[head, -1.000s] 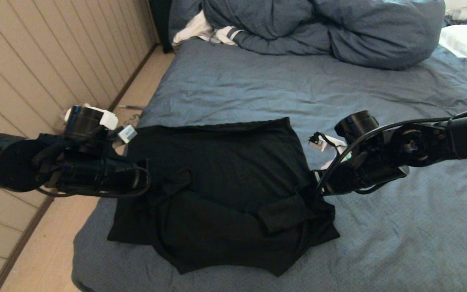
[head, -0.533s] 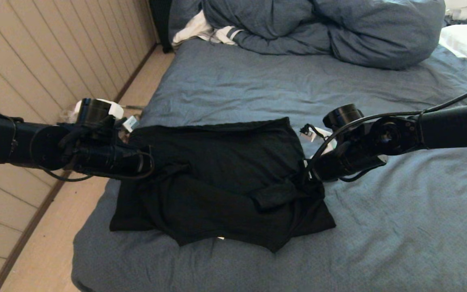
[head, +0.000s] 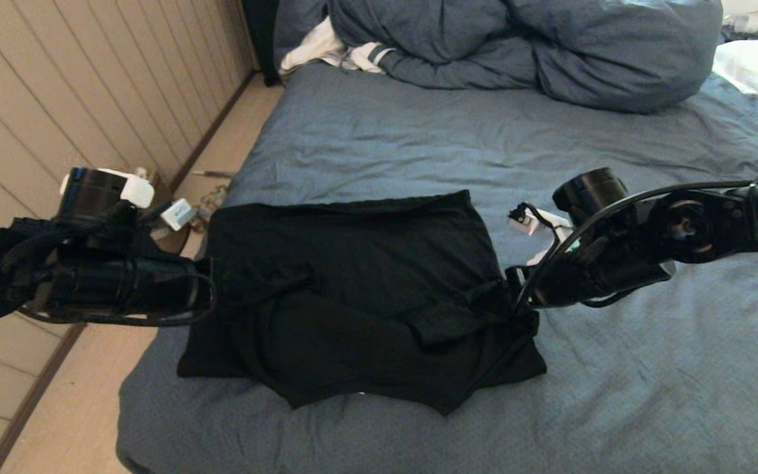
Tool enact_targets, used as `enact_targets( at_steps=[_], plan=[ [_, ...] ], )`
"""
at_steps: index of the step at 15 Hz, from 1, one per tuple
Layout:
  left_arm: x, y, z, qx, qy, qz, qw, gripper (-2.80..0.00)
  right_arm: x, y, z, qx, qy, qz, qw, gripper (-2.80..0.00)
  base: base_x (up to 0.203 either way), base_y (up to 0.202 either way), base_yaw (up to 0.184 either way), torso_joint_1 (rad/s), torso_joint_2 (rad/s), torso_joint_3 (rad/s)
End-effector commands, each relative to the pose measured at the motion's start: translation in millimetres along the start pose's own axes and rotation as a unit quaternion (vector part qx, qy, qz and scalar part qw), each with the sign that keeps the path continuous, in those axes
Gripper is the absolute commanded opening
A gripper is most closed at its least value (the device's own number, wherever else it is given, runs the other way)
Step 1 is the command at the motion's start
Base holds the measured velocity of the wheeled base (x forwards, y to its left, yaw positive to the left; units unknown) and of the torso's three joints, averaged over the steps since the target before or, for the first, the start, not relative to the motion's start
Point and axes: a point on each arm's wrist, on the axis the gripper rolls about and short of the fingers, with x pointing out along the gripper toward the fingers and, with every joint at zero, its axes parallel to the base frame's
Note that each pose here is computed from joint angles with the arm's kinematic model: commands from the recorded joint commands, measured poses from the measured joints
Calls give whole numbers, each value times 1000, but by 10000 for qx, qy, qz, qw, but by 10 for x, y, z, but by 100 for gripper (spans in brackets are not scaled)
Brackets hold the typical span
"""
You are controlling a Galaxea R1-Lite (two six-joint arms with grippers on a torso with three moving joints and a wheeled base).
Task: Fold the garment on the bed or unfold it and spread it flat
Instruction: Fold the black T-shirt
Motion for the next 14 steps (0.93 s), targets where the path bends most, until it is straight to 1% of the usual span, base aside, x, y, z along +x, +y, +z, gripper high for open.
enact_targets(
  at_steps=[1,3,5,6,7,10,11,12,14],
  plan=[
    [-350,-72,-115,73,-269,-97,9996,0,-310,118,-80,-86,-241,31,9997,0,0,0,0,0,0,0],
    [-451,-70,-217,71,-265,-85,9996,0,-451,173,-167,-106,-306,40,9995,0,0,0,0,0,0,0],
    [-531,-62,-312,64,-248,-62,9997,0,-513,187,-275,-75,-260,28,9996,0,0,0,0,0,0,0],
    [-562,-58,-350,62,-249,-47,9997,0,-536,190,-330,-56,-229,19,9997,-280,0,0,0,0,0,0],
    [-595,-51,-401,56,-226,-28,9997,-280,-574,198,-386,-57,-220,3,9997,-280,0,0,0,0,0,0],
    [-720,-44,-558,72,-196,-36,9998,-280,-770,263,-582,-172,-297,-13,9994,-280,0,0,0,0,0,0],
    [-719,-77,-618,153,-114,-118,9997,-280,-814,286,-710,-201,-231,2,9995,-280,0,0,0,0,0,0],
    [-680,-129,-663,267,20,-231,9994,-280,-782,311,-822,-213,-57,83,9997,-280,0,0,0,0,0,0],
    [-530,-208,-729,400,389,-390,9977,-280,-621,454,-952,-326,368,360,9981,-280,0,0,0,0,0,0]
  ],
)
